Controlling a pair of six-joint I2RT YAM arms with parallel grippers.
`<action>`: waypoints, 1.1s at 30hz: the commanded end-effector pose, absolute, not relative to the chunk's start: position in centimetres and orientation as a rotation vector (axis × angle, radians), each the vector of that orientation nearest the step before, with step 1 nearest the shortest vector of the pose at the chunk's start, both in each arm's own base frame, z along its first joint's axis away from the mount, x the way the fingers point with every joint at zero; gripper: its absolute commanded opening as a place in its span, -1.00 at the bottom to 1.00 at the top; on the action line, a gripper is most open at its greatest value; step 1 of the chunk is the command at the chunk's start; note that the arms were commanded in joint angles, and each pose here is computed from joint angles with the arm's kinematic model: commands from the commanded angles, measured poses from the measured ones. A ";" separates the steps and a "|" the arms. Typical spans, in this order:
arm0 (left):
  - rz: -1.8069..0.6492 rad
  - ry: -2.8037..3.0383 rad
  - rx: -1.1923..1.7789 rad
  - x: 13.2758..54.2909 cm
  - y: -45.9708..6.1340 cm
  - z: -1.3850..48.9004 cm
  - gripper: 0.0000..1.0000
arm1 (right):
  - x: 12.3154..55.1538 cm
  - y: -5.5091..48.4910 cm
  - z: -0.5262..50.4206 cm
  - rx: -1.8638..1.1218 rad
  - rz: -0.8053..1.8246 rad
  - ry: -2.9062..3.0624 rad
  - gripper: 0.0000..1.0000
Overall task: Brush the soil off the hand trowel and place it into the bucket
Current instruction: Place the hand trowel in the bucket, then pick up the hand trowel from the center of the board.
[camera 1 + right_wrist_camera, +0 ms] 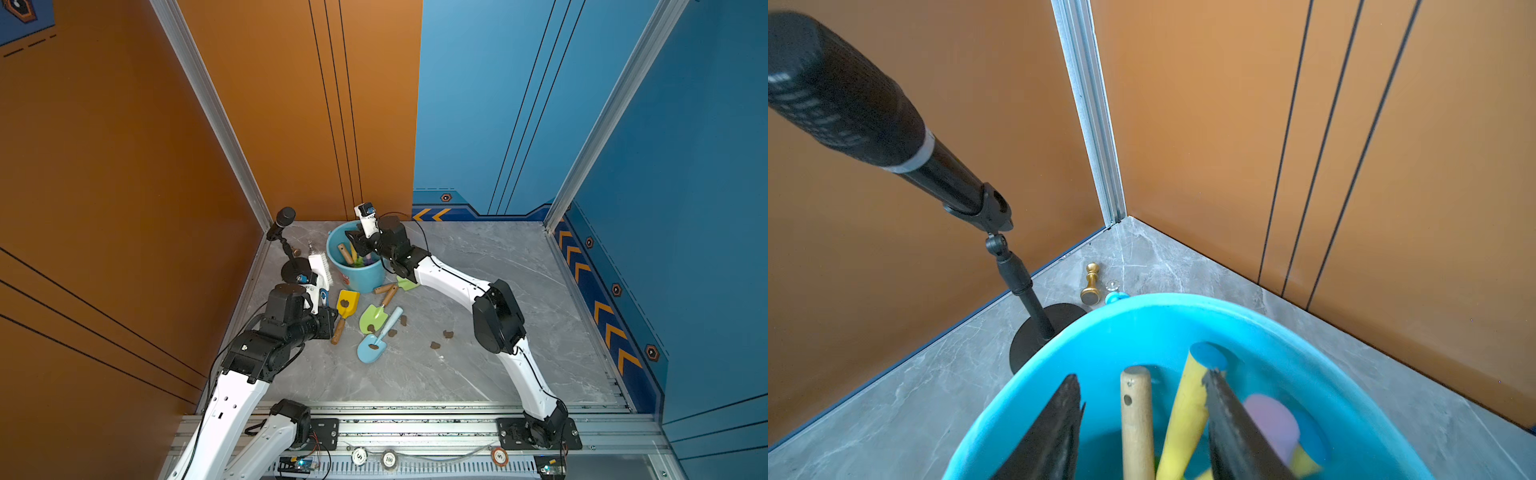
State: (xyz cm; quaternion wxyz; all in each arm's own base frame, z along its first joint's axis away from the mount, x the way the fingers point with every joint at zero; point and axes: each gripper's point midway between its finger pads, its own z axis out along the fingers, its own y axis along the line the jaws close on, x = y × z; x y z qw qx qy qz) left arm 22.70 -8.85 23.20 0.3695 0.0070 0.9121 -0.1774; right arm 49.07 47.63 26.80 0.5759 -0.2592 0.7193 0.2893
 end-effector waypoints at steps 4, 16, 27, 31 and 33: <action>-0.503 2.345 0.044 22.7 -9.5 22.3 -1.00 | 42.2 41.0 35.5 -0.454 0.663 1.636 0.04; -0.569 2.390 0.417 20.6 -15.3 19.5 -1.00 | 32.5 31.5 18.6 -0.026 0.641 2.186 0.04; -0.521 2.436 0.599 19.1 -17.5 17.1 -1.00 | 30.7 33.6 8.5 0.137 0.612 2.338 0.06; -0.525 2.431 0.593 19.1 -17.4 17.2 -1.00 | 31.6 34.4 7.4 0.163 0.576 2.351 0.06; -0.524 2.428 0.587 19.1 -17.3 17.3 -1.00 | 32.0 34.5 6.9 0.172 0.556 2.354 0.06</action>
